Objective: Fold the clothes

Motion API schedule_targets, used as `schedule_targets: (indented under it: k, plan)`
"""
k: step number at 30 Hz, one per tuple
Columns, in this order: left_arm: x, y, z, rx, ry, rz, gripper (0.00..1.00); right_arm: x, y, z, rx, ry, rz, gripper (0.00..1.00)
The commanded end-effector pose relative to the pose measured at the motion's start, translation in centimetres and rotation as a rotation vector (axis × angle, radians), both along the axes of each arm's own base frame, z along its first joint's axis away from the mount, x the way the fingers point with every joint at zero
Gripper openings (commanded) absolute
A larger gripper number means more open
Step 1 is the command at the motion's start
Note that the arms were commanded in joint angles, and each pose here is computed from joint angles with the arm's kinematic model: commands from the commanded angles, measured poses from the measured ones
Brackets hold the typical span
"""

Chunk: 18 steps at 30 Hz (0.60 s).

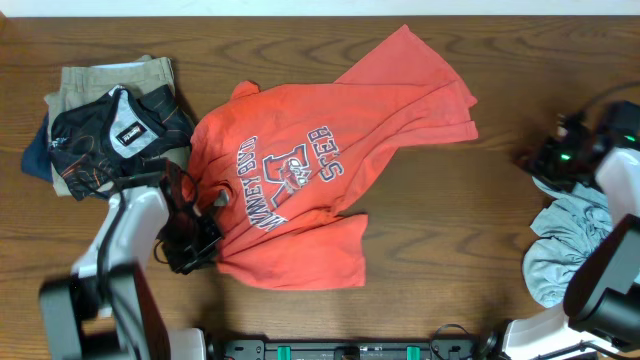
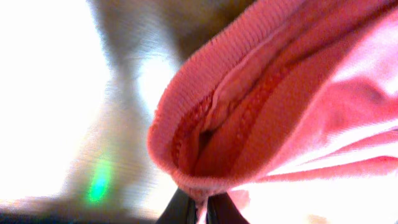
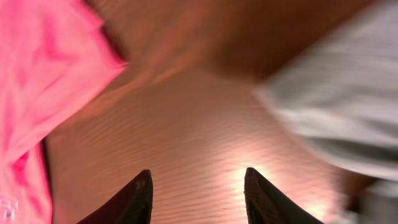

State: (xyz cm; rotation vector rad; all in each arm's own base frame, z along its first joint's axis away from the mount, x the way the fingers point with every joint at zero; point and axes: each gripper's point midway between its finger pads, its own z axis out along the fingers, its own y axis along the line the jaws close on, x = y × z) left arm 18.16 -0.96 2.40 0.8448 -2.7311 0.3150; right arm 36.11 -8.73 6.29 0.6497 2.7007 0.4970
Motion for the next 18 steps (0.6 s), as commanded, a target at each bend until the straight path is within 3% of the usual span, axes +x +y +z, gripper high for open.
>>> schedule_targets:
  k: [1,8,9,11,14,15,18]
  plan:
    - [0.7,4.3,2.9,0.259,-0.09,-0.047,0.06,1.1,3.2,0.6,-0.039,-0.037,0.147,0.48]
    - [3.3,6.8,8.0,0.428,-0.357,0.057,0.06,1.8,7.3,0.1,-0.131,-0.02,0.258,0.54]
    - [3.7,6.9,8.5,0.435,-0.39,0.068,0.12,1.8,7.8,0.0,-0.14,-0.017,0.265,0.55]
    - [4.0,6.7,8.9,0.428,-0.416,0.107,0.53,1.9,8.7,-0.1,-0.147,-0.017,0.283,0.56]
    - [3.8,4.7,8.6,0.309,-0.408,0.109,0.93,2.1,10.0,-0.3,-0.147,-0.021,0.317,0.57]
    - [3.7,3.7,8.4,0.255,-0.4,0.107,1.0,2.1,10.3,-0.4,-0.145,-0.018,0.317,0.57]
    - [2.7,1.9,7.7,0.157,-0.337,0.128,0.98,2.1,11.3,-0.9,-0.137,-0.009,0.325,0.58]
